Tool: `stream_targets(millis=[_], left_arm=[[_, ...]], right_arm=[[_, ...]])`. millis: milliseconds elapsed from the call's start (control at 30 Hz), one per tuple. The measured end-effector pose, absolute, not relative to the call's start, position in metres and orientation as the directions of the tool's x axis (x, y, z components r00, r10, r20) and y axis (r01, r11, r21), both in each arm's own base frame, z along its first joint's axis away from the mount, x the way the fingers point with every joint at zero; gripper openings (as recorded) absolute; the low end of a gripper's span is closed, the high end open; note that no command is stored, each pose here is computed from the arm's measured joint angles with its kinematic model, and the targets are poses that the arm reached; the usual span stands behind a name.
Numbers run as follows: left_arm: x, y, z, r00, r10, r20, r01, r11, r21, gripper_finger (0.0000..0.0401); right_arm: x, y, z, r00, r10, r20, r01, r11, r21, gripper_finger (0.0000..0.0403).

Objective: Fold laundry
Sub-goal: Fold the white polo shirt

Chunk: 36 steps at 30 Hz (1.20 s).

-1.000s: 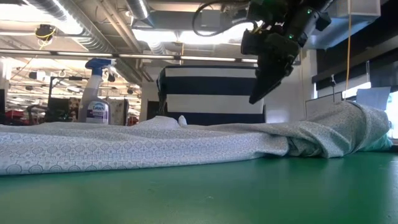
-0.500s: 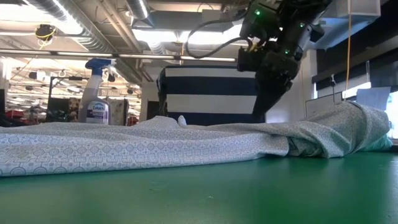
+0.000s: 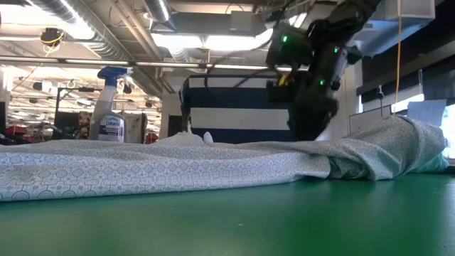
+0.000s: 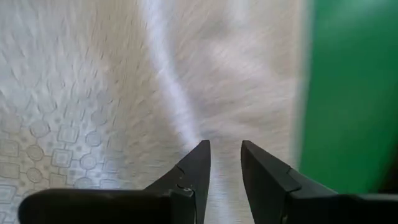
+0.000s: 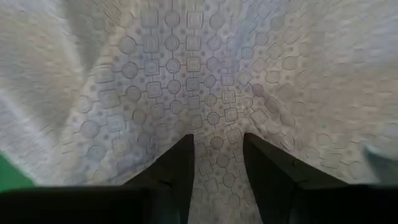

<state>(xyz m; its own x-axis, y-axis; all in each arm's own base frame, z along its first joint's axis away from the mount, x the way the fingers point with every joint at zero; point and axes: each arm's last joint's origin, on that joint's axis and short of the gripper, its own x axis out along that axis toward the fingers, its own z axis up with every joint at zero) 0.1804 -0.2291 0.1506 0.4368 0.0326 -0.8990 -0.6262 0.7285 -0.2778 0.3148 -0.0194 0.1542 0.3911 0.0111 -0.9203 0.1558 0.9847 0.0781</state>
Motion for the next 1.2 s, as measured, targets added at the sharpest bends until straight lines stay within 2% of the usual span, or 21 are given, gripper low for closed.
stream_targets(millis=[67, 200, 600, 700, 833, 933, 1033, 1200], left_arm=[[0.180, -0.230, 0.138, 0.360, 0.032, -0.933, -0.632, 0.743, -0.219, 0.0085], [0.176, -0.237, 0.130, 0.278, -0.022, -0.960, -0.576, 0.796, -0.186, 0.0085], [0.158, -0.232, 0.143, 0.153, -0.019, -0.988, -0.363, 0.929, -0.074, 0.0085], [0.158, -0.225, 0.151, 0.126, -0.033, -0.992, -0.329, 0.941, -0.073, 0.0085], [0.156, -0.214, 0.167, 0.069, -0.072, -0.995, -0.343, 0.935, -0.091, 0.0085], [0.153, -0.209, 0.181, 0.095, -0.107, -0.990, -0.345, 0.929, -0.134, 0.0085], [0.155, -0.204, 0.192, 0.168, -0.104, -0.980, -0.362, 0.919, -0.159, 0.0085], [0.166, -0.196, 0.201, 0.456, 0.070, -0.887, -0.433, 0.888, -0.153, 0.0085]], right_arm=[[0.314, -0.018, 0.145, 0.347, 0.023, -0.938, 0.154, 0.985, 0.081, 0.0138], [0.311, -0.002, 0.141, 0.283, 0.049, -0.958, 0.121, 0.989, 0.087, 0.0138], [0.296, 0.079, 0.144, 0.232, 0.120, -0.965, -0.003, 0.992, 0.122, 0.0138], [0.294, 0.085, 0.154, 0.227, 0.139, -0.964, -0.012, 0.990, 0.140, 0.0138], [0.293, 0.084, 0.193, 0.303, 0.128, -0.944, -0.013, 0.991, 0.130, 0.0138], [0.285, 0.078, 0.217, 0.357, 0.051, -0.933, 0.011, 0.998, 0.059, 0.0138], [0.277, 0.070, 0.236, 0.427, 0.001, -0.904, 0.048, 0.999, 0.024, 0.0138], [0.278, 0.063, 0.227, 0.497, -0.048, -0.866, 0.094, 0.996, -0.001, 0.0138]])
